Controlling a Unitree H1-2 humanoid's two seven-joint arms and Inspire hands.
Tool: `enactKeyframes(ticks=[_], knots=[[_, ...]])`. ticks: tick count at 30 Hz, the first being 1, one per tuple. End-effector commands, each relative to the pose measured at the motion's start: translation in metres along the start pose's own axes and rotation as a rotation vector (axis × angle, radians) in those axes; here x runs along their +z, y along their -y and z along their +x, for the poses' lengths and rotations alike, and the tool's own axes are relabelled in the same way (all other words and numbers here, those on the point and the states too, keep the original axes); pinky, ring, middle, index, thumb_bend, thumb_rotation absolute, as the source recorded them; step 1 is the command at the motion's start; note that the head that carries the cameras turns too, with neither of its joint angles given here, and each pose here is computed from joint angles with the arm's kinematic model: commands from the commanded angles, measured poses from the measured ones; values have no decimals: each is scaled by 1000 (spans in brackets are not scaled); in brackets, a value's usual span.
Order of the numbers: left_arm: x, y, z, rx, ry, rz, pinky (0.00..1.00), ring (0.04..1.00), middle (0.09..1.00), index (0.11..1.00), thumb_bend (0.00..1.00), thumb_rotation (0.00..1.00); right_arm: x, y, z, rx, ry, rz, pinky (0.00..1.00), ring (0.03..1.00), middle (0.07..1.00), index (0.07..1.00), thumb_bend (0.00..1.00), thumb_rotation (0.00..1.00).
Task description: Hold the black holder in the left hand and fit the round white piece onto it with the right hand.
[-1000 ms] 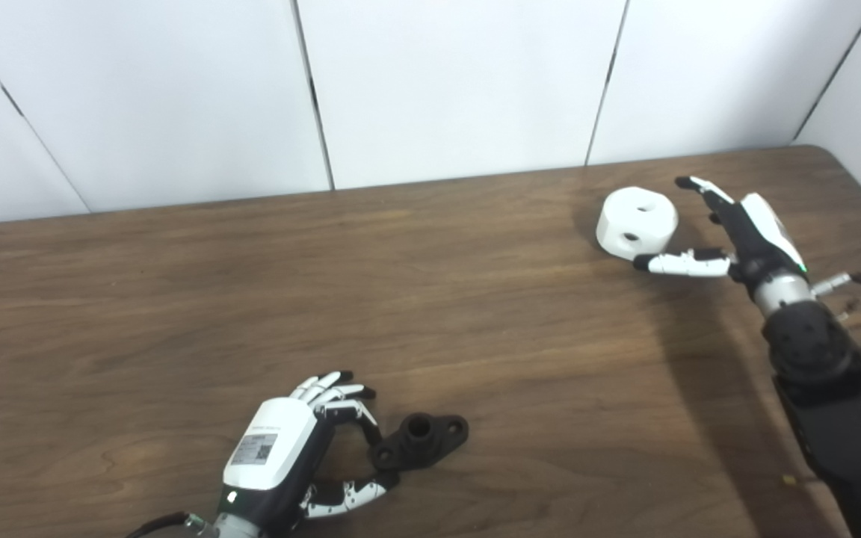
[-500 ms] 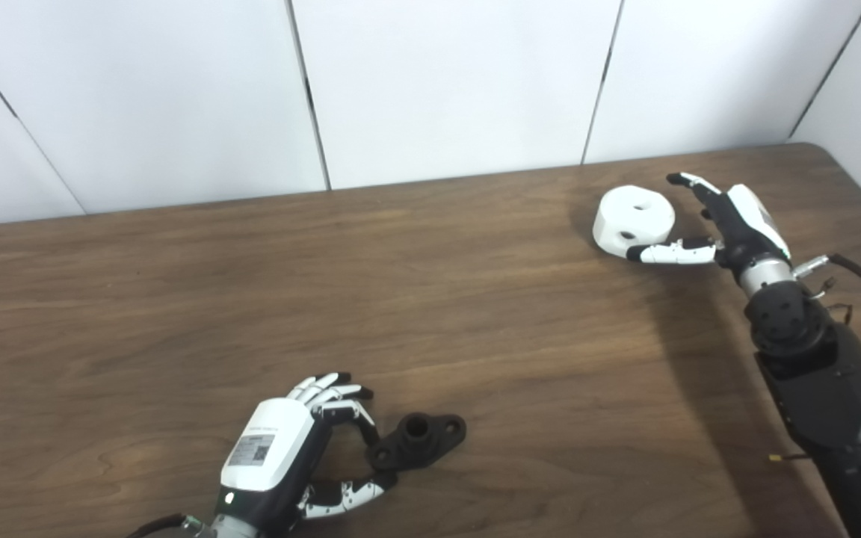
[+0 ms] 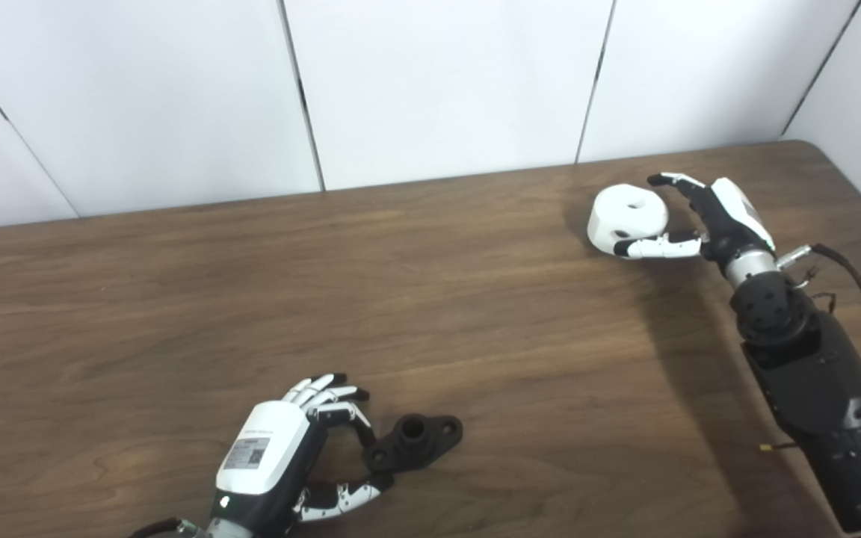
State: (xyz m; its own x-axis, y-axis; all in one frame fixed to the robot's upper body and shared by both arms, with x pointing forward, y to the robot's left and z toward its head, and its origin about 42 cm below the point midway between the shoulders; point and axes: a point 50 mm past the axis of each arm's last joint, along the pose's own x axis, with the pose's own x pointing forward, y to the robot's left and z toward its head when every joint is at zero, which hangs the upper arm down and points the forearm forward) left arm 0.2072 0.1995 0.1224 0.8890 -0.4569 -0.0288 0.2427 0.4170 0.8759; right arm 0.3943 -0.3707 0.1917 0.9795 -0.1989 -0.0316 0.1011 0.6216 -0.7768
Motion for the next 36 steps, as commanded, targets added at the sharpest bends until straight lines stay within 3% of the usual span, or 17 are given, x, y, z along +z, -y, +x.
enactKeyframes(ticks=[1, 15, 29, 33, 34, 36], knots=[[-18, 24, -17, -158, -86, 19, 896, 900, 794, 489, 515, 45, 22, 26, 11, -81, 85, -16, 891, 954, 926, 784, 881, 341], [-13, 23, -16, -154, -81, 14, 880, 896, 792, 489, 516, 45, 22, 28, 13, -89, 98, -6, 893, 964, 934, 676, 849, 303], [-8, 21, -15, -152, -79, 16, 870, 888, 784, 489, 516, 44, 20, 27, 14, -96, 95, -19, 887, 958, 921, 643, 815, 281], [-7, 22, -15, -145, -76, 12, 869, 884, 781, 489, 516, 44, 19, 25, 13, -107, 110, -27, 887, 953, 909, 609, 767, 254], [-7, 21, -14, -143, -75, 11, 866, 882, 779, 488, 516, 44, 19, 25, 13, -110, 113, -28, 889, 950, 902, 540, 622, 194], [-5, 21, -14, -142, -76, 7, 868, 883, 780, 488, 516, 44, 19, 25, 13, -119, 128, -38, 892, 944, 889, 503, 547, 161]])
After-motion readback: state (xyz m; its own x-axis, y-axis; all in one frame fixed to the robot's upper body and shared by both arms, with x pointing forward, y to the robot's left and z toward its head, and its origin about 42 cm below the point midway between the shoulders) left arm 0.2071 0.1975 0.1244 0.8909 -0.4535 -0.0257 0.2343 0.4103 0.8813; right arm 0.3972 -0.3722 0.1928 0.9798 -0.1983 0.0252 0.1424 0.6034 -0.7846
